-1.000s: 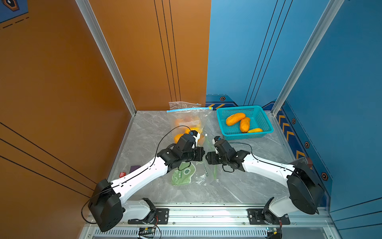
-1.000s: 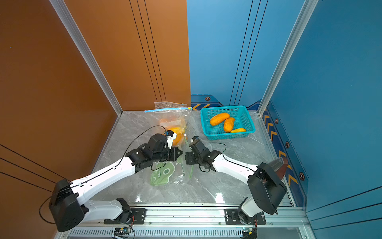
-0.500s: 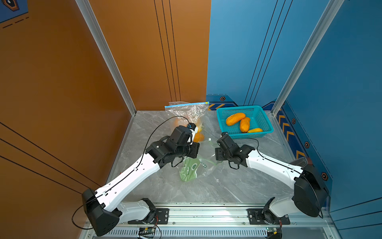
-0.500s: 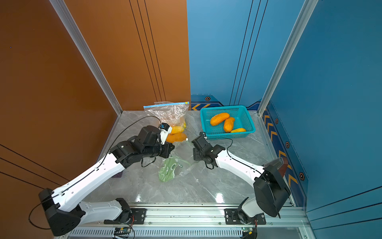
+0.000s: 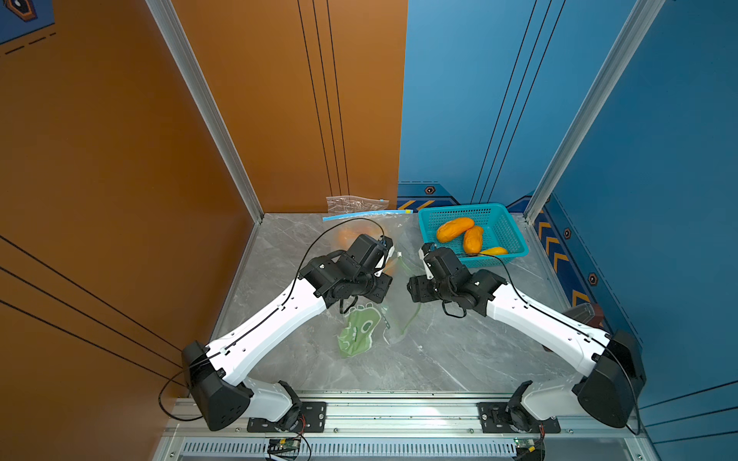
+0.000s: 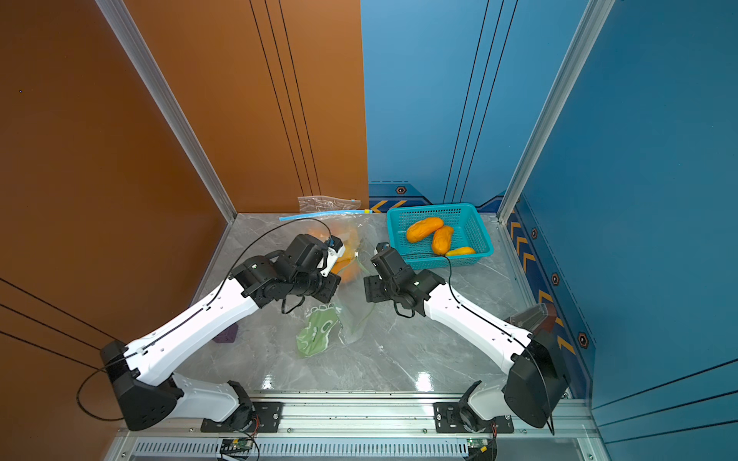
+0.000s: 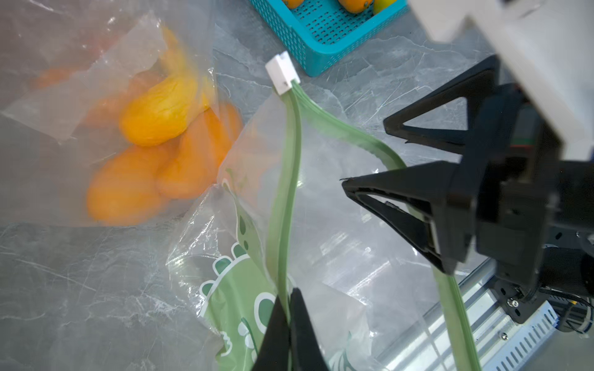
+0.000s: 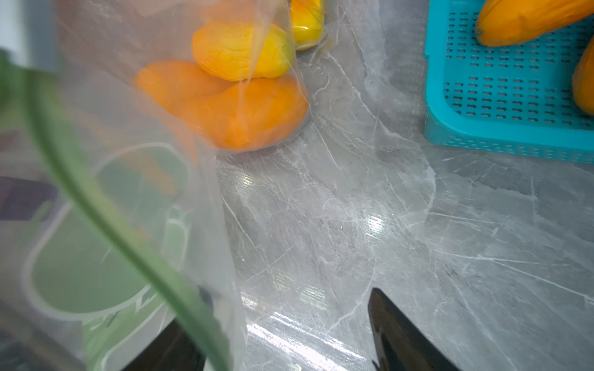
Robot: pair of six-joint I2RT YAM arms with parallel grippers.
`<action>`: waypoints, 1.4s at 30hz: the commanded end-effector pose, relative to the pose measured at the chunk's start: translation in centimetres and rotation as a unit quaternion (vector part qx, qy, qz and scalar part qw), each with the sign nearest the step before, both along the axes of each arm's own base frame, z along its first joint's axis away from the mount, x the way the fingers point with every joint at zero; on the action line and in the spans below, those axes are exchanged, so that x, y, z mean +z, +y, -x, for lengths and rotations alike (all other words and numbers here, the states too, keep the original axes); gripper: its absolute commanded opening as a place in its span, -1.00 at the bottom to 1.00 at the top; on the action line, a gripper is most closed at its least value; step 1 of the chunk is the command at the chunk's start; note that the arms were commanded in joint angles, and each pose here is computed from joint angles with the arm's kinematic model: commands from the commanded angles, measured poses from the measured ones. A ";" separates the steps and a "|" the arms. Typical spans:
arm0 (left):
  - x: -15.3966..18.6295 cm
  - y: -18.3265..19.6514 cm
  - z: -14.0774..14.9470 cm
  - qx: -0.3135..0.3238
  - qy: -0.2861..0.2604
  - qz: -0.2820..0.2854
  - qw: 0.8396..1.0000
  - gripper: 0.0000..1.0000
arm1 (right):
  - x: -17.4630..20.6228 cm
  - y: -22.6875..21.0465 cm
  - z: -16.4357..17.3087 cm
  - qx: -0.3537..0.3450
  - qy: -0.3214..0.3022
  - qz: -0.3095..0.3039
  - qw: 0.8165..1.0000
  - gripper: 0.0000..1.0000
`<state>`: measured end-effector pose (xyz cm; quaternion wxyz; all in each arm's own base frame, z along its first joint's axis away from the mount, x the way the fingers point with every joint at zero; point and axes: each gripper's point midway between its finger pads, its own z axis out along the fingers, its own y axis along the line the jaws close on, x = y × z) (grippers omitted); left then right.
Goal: Place the mango in a zip-top bag and seal the zipper
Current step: Open the zipper of the food storage bag at the center of the board, then move the basket to the center of the board.
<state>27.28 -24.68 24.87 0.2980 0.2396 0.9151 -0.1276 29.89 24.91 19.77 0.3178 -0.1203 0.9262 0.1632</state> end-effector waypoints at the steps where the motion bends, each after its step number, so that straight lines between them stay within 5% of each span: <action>1: 1.0 0.3 -0.7 0.010 -0.017 -0.013 1.000 -1.00 | 3.9 -0.8 1.0 0.017 -0.023 -0.035 0.999 0.56; 7: 0.7 0.1 -1.1 0.016 -0.013 -0.013 1.000 -1.00 | 6.6 -5.7 -1.3 -0.044 -0.051 -0.054 0.996 0.54; 13: 0.7 0.1 -1.3 0.020 -0.012 -0.012 1.000 -1.00 | 2.0 -9.1 -7.8 -0.071 0.017 -0.002 0.997 0.27; 25: 0.9 0.2 -1.2 0.031 -0.015 0.017 0.999 -1.00 | -5.2 -5.1 -18.2 -0.010 0.108 0.023 0.994 0.23; 34: 0.7 -0.2 -1.1 0.026 -0.009 0.029 0.999 -1.00 | -9.4 -4.0 -16.9 0.007 0.156 0.066 0.986 -0.22; 38: 0.7 -0.1 -1.0 0.026 -0.008 0.032 0.999 -1.00 | -9.3 -2.5 -15.4 0.013 0.162 0.068 0.984 -0.55; 42: 0.6 0.0 -1.0 0.028 -0.008 0.034 0.999 -1.00 | -9.0 -1.3 -14.2 0.000 0.161 0.076 0.984 -0.67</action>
